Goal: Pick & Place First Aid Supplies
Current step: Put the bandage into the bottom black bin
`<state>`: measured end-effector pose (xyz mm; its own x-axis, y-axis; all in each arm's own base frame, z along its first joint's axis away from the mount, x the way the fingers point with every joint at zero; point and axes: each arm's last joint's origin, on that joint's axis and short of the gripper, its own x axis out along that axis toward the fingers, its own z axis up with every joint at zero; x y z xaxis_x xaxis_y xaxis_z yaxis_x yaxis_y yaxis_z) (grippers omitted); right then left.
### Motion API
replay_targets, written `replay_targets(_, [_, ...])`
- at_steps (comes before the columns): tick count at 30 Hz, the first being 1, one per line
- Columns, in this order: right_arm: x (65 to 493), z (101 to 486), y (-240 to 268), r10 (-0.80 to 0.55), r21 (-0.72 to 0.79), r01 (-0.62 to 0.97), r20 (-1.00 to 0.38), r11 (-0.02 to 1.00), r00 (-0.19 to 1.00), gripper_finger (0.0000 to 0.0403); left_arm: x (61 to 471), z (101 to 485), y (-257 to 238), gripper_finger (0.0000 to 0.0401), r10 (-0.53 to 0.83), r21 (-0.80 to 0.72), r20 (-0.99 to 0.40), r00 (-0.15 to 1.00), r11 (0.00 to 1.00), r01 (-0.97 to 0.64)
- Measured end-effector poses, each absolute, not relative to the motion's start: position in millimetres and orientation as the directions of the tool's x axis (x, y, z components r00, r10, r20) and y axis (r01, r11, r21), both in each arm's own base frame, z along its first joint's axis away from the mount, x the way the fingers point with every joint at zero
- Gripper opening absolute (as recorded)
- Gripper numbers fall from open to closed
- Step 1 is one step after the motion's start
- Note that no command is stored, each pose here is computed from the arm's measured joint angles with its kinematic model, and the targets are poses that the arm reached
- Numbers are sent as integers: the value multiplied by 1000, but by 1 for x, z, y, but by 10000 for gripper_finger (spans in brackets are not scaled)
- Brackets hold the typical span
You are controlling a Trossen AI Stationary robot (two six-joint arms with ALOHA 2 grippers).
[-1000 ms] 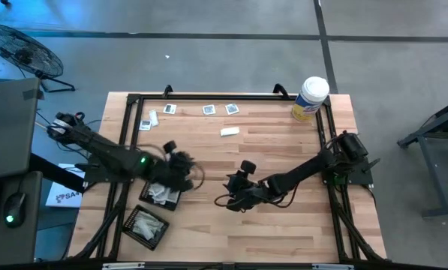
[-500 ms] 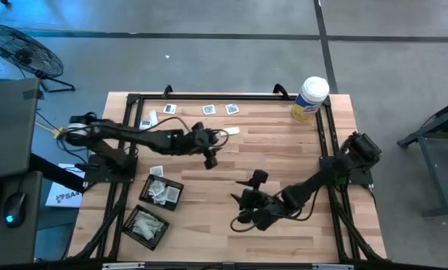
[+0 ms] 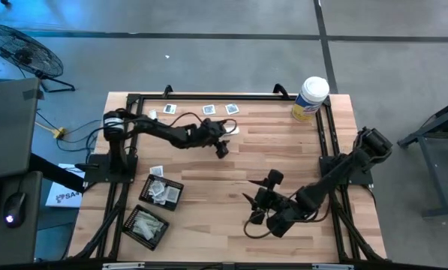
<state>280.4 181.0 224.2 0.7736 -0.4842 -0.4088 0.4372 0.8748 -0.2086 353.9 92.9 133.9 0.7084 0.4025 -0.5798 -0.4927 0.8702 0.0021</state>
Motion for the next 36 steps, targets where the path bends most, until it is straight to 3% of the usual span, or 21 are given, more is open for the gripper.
replay_targets(21, [282,219,177,-494,-204,451,-432,869,755,211,351,103,114,214,397,11,-643,654,860,-511])
replay_targets(25, [283,219,176,-497,-205,455,-432,867,753,213,350,101,114,171,388,15,-664,639,861,-508])
replay_targets(33, [285,219,172,-502,-201,463,-438,863,746,210,347,97,112,23,359,19,-702,615,873,-487])
replay_targets(36, [285,219,172,-499,-200,460,-441,865,746,211,347,97,112,8,350,19,-705,617,879,-477])
